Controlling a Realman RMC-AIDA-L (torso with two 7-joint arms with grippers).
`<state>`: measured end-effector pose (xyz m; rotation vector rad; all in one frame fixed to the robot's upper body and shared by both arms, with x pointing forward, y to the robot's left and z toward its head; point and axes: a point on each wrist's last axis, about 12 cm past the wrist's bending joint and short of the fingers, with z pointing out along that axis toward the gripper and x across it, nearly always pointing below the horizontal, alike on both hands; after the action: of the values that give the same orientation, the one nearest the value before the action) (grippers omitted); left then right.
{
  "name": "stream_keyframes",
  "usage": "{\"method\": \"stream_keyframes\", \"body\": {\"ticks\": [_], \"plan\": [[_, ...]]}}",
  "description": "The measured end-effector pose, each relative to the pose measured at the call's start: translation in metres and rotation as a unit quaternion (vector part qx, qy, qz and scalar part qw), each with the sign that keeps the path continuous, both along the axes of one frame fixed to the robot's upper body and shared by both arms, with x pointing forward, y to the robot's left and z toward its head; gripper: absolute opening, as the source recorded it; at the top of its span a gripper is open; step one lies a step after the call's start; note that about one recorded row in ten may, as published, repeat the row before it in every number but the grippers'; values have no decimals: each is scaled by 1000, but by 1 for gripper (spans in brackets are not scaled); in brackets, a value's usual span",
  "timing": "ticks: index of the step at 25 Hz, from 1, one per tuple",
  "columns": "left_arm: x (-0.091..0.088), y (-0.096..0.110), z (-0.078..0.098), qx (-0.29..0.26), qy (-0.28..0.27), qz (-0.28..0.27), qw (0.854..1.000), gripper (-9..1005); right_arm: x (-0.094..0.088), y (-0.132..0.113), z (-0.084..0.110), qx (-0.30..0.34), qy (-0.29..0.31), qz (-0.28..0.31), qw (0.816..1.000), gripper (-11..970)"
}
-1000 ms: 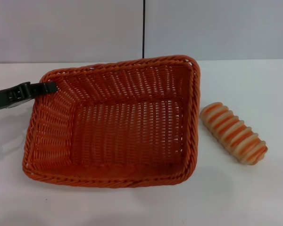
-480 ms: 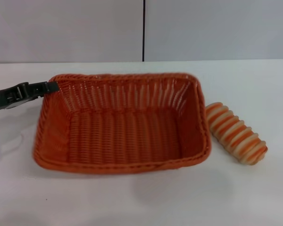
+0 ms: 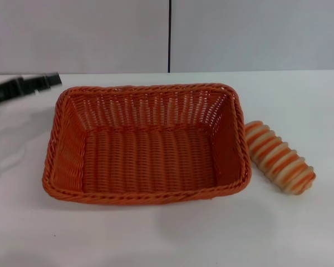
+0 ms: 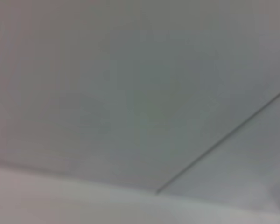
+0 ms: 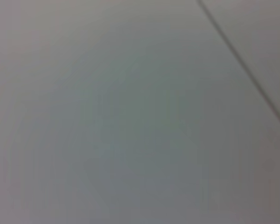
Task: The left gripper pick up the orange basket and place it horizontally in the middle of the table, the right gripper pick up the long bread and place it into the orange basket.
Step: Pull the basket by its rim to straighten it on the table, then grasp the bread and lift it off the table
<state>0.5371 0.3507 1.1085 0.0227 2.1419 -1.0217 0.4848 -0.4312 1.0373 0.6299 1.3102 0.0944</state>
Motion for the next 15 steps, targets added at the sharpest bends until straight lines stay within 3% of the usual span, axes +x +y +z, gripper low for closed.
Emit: {"method": "stream_keyframes", "body": {"ticks": [4,8,13,14,15], "plan": [[3,5,19,-31,-102,14,994,450,6,-3,9,-14,1,54,998,810],[0,8,26,-39,-202,22,978,453,15,-7,27,-28,14,157,987,809],[-5,5,24,-48,-268,20,962,457,31,-7,59,-48,77,322,942,810],[-8,3,22,-46,-313,19,949,458,34,-5,68,-54,93,354,929,810],[-9,1,18,-45,-325,23,944,458,37,-3,75,-58,110,383,915,810]]}}
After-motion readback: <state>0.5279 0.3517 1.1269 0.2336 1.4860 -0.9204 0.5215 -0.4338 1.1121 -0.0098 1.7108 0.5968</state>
